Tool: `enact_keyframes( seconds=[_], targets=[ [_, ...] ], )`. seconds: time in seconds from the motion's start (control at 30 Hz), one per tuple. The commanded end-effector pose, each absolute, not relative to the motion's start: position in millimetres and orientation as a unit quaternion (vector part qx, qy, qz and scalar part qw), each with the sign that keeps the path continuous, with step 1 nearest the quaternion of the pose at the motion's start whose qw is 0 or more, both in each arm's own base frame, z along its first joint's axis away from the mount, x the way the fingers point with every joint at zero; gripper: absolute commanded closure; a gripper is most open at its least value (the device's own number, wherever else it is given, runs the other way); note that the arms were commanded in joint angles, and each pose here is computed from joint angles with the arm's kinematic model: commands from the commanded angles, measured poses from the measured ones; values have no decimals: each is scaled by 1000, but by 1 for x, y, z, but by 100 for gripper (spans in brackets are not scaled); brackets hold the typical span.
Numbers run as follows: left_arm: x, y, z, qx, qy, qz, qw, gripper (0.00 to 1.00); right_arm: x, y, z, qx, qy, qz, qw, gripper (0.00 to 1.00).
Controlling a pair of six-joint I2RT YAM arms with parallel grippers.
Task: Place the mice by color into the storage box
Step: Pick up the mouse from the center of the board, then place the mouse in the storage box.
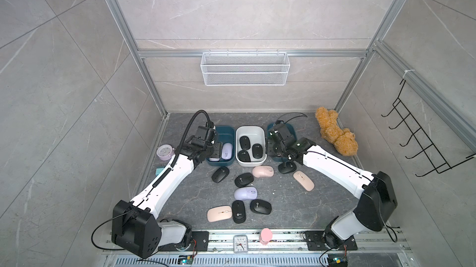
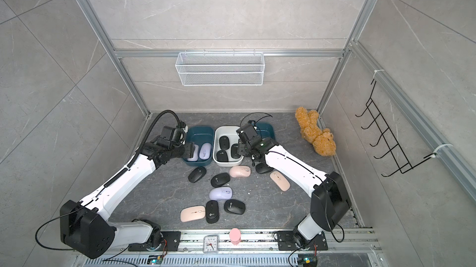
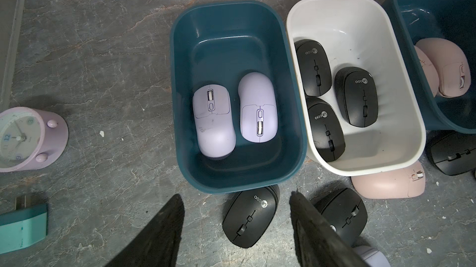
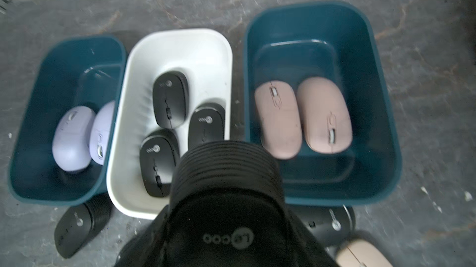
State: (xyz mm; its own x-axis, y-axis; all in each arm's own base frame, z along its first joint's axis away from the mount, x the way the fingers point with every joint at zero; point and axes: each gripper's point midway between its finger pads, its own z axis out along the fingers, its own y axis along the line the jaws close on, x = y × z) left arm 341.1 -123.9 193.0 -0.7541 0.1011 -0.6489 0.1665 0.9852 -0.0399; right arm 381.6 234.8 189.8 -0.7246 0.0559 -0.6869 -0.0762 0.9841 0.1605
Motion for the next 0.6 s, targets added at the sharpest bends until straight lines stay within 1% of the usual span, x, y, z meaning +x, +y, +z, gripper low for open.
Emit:
enact_keyframes(
  seconds=[0.0,0.1,0.3,0.57],
  targets=[
    [342,-117,210,61,928,-42,366,32,416,264,212,-12,896,124,426,44],
    [342,-117,212,61,927,-42,369,32,437,283,208,-19,892,131,431,44],
    [341,-115,214,61,926,-38,372,33,468,304,187,-37,897,112,426,44],
    [342,-117,213,63,927,-42,369,32,497,314,155,-54,905,72,416,44]
  ],
)
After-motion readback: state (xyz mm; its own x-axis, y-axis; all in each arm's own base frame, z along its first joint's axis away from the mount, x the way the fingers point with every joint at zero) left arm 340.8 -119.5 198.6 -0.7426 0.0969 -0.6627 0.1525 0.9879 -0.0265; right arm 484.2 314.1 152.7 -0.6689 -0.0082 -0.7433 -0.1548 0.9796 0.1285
